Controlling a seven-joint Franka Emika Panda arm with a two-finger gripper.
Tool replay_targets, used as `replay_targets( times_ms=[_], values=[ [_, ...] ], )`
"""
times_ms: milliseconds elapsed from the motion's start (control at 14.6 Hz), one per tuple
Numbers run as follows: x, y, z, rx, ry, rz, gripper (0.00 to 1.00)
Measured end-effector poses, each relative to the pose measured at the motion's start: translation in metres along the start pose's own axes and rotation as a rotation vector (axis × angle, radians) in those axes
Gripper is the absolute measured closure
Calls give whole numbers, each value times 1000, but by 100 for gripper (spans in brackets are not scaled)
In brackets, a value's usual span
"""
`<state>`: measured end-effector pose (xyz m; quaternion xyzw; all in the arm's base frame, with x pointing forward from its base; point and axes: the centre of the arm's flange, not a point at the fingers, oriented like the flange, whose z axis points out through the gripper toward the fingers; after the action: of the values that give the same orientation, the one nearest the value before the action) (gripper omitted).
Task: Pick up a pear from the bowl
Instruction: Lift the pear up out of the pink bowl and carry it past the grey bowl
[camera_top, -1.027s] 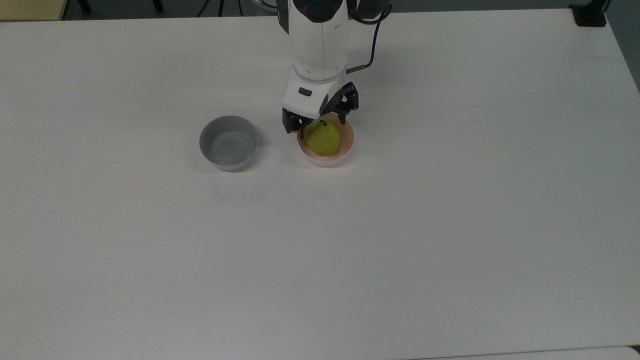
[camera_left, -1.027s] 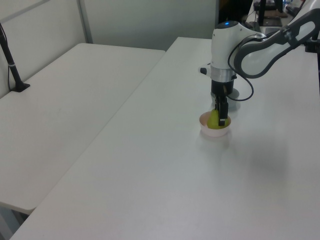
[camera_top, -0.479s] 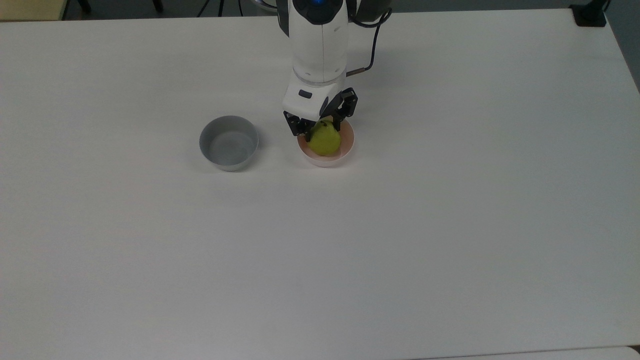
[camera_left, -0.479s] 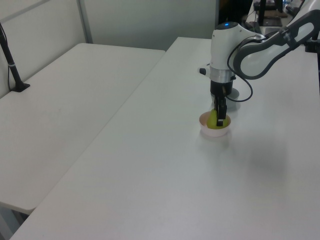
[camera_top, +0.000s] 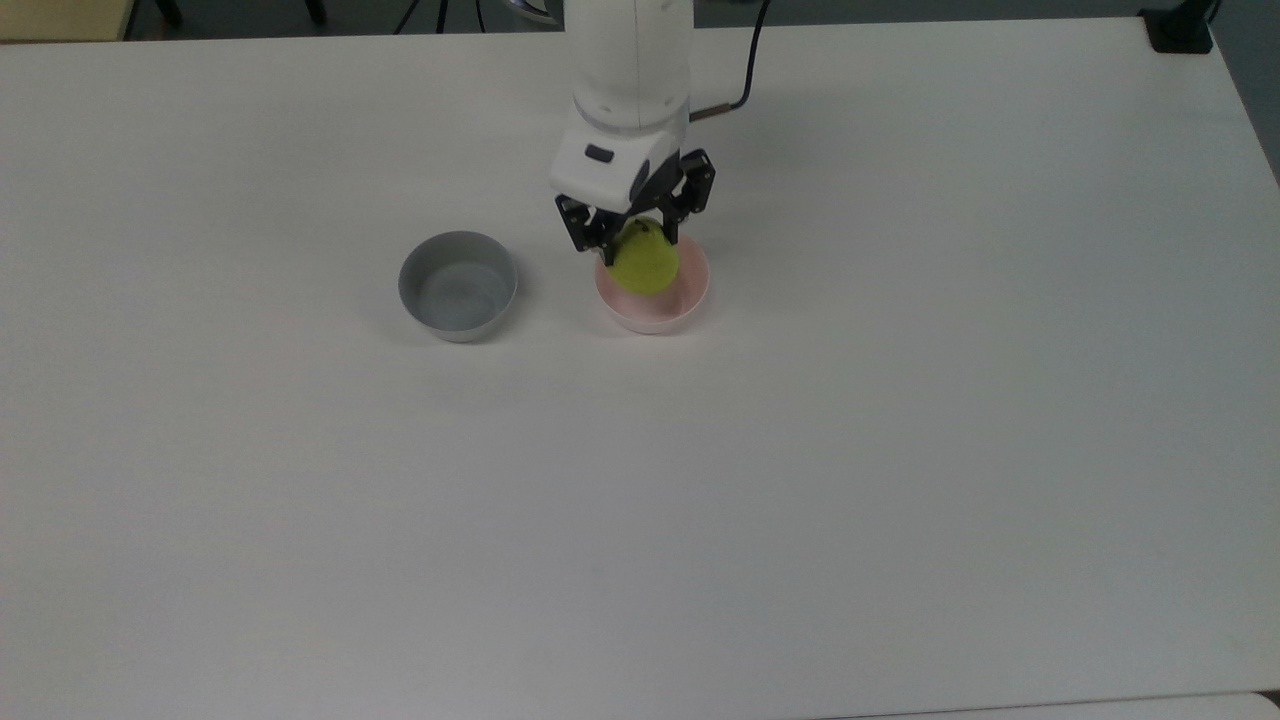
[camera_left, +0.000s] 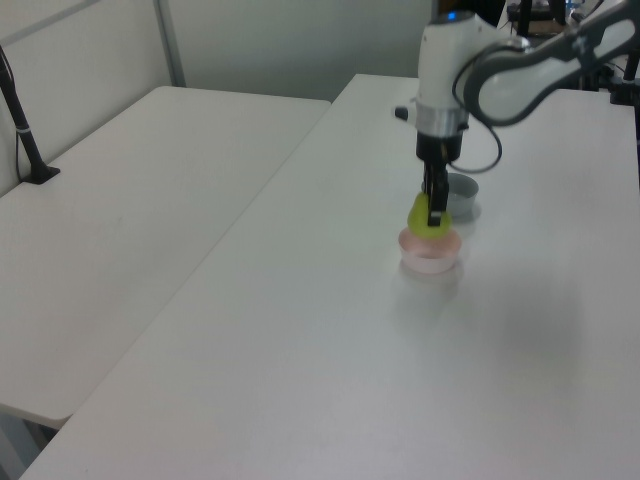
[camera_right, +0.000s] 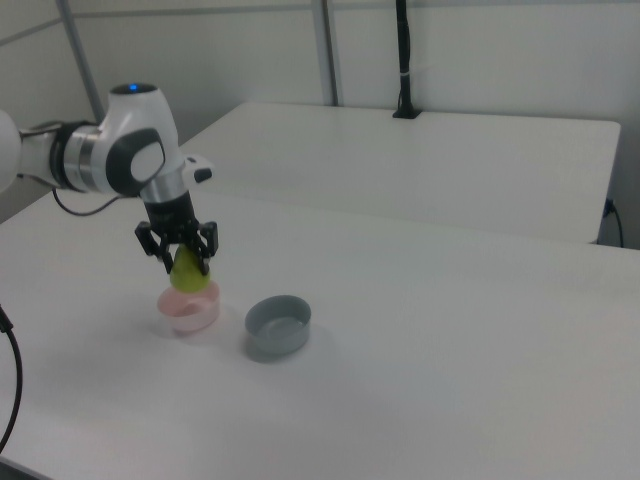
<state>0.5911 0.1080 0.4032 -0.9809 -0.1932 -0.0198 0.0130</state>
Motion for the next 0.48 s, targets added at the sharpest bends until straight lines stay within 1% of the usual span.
replay_targets(
  times_ms=[205, 479],
  values=[
    [-4, 15, -52, 1, -3, 25, 34],
    [-15, 37, -105, 9, -37, 67, 34]
  ],
)
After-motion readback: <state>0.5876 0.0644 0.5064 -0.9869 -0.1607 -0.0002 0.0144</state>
